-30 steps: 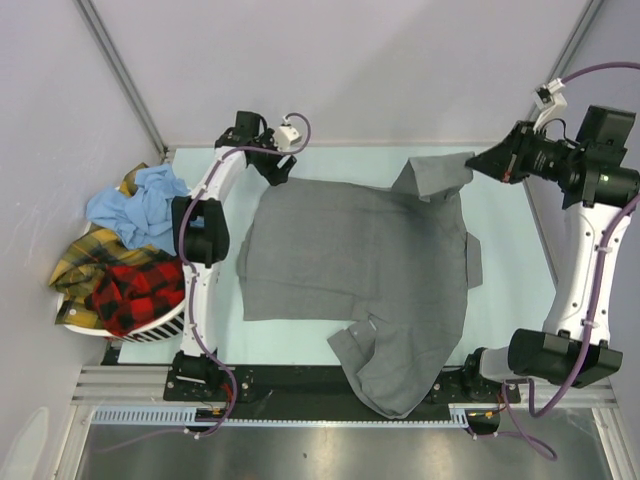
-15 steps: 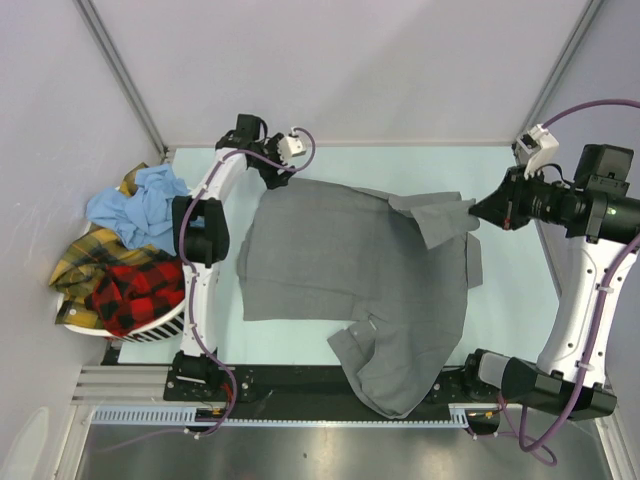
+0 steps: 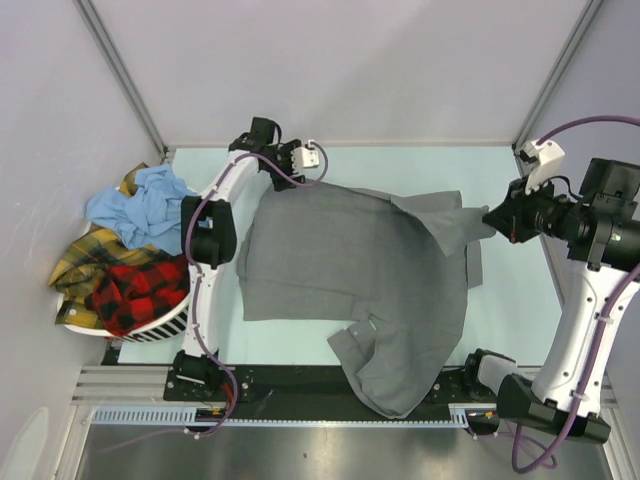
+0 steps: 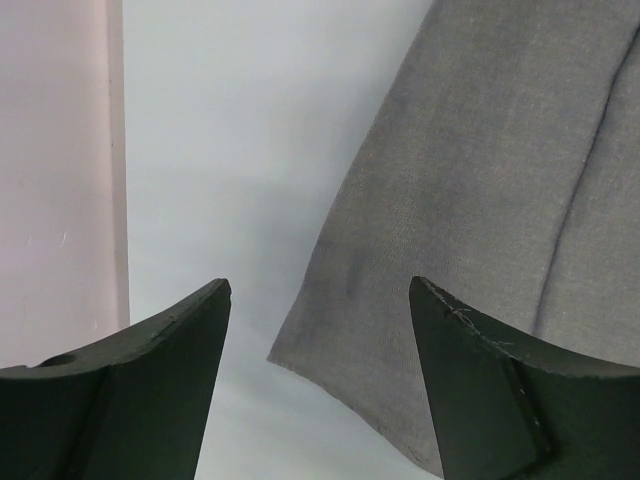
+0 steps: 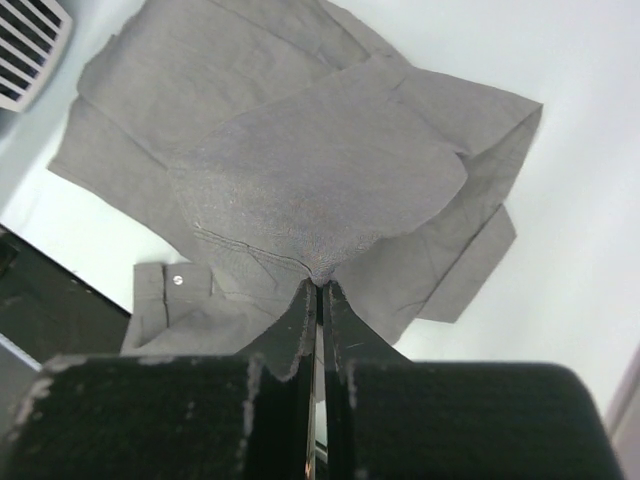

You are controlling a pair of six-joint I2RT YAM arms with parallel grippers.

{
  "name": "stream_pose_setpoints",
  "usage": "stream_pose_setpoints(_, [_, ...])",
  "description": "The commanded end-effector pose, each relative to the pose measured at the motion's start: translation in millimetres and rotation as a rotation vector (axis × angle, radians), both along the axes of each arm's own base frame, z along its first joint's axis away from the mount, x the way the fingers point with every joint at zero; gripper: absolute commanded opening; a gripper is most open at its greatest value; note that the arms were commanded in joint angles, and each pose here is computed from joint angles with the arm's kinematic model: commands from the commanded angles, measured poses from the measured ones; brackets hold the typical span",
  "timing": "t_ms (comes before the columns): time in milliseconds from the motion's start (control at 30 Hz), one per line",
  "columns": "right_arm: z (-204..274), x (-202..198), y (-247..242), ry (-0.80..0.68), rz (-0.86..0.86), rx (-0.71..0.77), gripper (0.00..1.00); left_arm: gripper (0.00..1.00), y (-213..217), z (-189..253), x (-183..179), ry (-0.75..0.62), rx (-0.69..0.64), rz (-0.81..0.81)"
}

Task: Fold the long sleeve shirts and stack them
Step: Fold the shirt

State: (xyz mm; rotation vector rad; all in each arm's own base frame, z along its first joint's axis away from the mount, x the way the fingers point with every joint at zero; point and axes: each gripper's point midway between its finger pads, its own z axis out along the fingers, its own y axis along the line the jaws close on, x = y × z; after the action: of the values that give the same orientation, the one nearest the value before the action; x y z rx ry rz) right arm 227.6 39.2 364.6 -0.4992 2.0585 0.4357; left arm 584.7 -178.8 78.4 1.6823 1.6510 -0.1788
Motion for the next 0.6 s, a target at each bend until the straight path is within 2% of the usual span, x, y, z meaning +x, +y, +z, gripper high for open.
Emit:
stream_pose_setpoints(0, [-23, -40, 5, 0.134, -0.015, -0.034, 0.00, 0.78, -8, -8, 1, -0.042, 0.035, -0.084])
stream_pose_setpoints(233, [-25, -47, 5, 0.139, -0.033, -0.044, 0.00, 0.70, -10, -25, 8, -0.069, 0.083, -0.124])
stream_pose_setpoints(467, [-24, -46, 3, 0.145, -0.057, -0.049, 0.00, 0.47, -6, -27, -1, -0.048, 0.107, -0.146])
stream_pose_setpoints(500, [-24, -45, 4, 0.148, -0.051, -0.041, 0.00, 0.45, -5, -17, -4, -0.057, 0.105, -0.146])
stream_pose_setpoints(567, [-23, -41, 4, 0.152, -0.048, -0.032, 0.00, 0.36, -3, -17, -12, -0.041, 0.106, -0.145])
